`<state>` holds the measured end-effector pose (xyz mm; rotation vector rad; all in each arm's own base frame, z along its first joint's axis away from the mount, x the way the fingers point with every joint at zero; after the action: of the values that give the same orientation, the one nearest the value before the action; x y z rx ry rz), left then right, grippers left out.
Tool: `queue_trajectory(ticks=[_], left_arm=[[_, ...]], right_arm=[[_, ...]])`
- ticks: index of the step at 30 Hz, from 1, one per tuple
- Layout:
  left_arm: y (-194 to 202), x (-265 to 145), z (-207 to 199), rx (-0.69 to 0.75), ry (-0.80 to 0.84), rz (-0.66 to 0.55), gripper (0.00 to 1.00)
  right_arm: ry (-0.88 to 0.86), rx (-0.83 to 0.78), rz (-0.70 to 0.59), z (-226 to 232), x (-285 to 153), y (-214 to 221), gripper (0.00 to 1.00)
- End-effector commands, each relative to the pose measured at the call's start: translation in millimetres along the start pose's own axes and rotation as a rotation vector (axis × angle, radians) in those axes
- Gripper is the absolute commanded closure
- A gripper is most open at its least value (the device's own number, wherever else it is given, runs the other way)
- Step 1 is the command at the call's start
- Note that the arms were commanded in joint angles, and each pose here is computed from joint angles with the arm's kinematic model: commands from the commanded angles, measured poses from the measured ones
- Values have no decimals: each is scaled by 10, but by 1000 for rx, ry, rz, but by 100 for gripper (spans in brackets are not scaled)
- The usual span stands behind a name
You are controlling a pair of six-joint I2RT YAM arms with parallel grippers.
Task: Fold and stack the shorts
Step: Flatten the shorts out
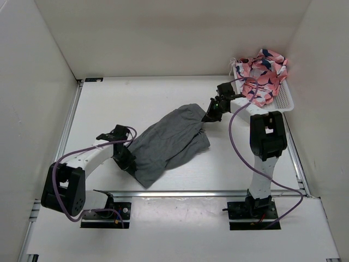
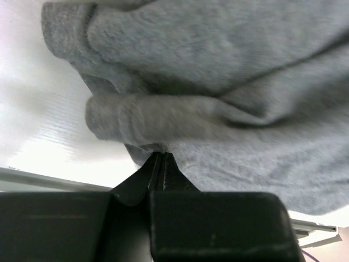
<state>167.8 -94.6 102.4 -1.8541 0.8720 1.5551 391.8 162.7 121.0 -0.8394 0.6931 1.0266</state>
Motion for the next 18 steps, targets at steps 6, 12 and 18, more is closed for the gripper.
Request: queue_trajectory(ticks=[6, 12, 18], left_arm=[[-265, -668, -209, 29, 40, -215, 90], [-928, -1439, -485, 7, 69, -428, 90], [-1794, -2557, -929, -11, 242, -705, 90]], right_arm=[[-104, -75, -90, 327, -297, -238, 100], [-181, -86, -168, 666, -505, -578, 100], [-360, -125, -379, 1340, -1210, -1278, 100]])
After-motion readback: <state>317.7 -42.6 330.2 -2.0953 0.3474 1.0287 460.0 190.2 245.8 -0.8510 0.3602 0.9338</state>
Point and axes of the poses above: each gripper's point midway between its finger pads, its own x axis out along the fingers, its own z axis along the line the jaws close on, y = z × x, the point moved 8 cm from there along -x, back along the fingers, and after that the axes turned 1 degree about -x, right-handed, at the moved point
